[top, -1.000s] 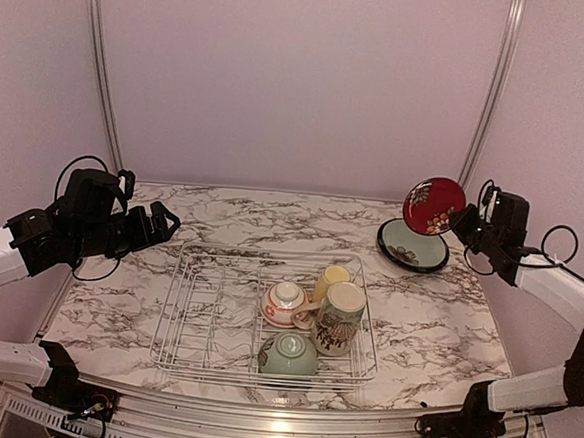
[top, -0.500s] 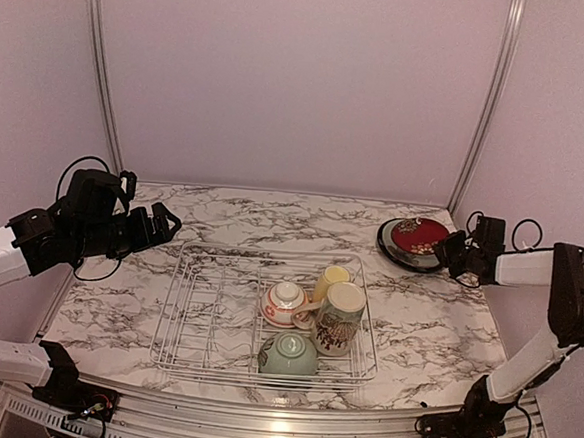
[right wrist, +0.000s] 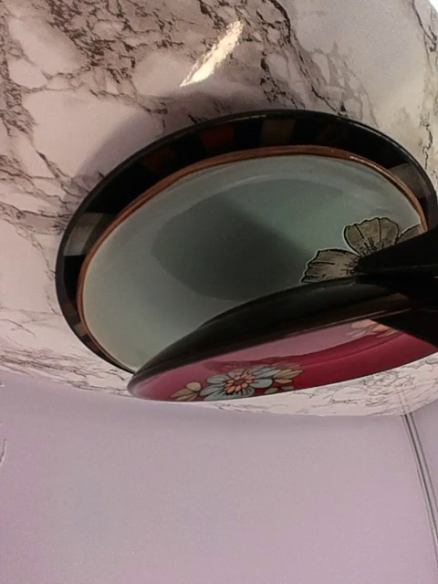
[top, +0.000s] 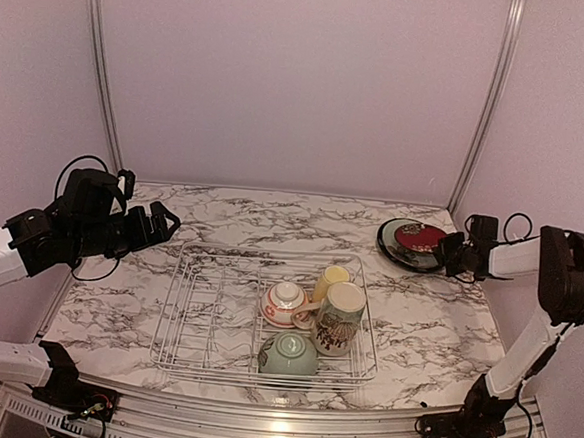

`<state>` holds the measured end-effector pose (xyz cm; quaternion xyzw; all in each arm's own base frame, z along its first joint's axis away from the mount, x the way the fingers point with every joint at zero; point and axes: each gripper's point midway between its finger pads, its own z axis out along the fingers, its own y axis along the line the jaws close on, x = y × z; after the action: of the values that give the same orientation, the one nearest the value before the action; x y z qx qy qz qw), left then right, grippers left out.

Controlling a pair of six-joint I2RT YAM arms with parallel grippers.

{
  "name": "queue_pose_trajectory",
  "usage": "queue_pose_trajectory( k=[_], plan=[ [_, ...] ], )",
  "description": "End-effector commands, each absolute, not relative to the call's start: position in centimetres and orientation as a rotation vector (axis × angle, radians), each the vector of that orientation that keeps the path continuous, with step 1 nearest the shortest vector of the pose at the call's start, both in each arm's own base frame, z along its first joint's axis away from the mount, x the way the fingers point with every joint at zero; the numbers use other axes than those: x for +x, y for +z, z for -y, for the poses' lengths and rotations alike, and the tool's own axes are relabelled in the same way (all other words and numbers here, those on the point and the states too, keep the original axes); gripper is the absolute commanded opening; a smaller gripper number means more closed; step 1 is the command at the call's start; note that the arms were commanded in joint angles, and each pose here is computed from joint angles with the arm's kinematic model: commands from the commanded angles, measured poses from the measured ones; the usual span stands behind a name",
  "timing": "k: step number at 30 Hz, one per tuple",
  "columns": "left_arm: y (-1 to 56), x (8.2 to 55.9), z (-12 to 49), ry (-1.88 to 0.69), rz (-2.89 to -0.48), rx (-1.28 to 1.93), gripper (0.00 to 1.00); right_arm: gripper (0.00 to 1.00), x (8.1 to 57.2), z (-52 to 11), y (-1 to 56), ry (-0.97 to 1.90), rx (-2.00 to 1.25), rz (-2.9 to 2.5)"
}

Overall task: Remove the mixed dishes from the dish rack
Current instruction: Place the plate with another plate.

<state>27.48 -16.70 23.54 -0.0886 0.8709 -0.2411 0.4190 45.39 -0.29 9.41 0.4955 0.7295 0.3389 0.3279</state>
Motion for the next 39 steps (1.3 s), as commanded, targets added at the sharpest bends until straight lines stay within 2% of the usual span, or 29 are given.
queue_pose_trajectory(
  k=[1,13,39],
  plan=[
    [24.4,27.2,16.2,-0.596,-2.167,-0.226,0.99,0.00,48.1,0.6,11.6,0.957,1.272,-1.833],
    [24.3,27.2,16.3,-0.602,-2.169,-0.226,0.99,0.01,48.6,-0.4,8.6,1.002,1.274,-1.896],
    [24.0,26.9,16.3,-0.620,-2.163,-0.229,0.99,0.36,48.7,-1.6,7.8,0.970,1.112,-2.028]
  ],
)
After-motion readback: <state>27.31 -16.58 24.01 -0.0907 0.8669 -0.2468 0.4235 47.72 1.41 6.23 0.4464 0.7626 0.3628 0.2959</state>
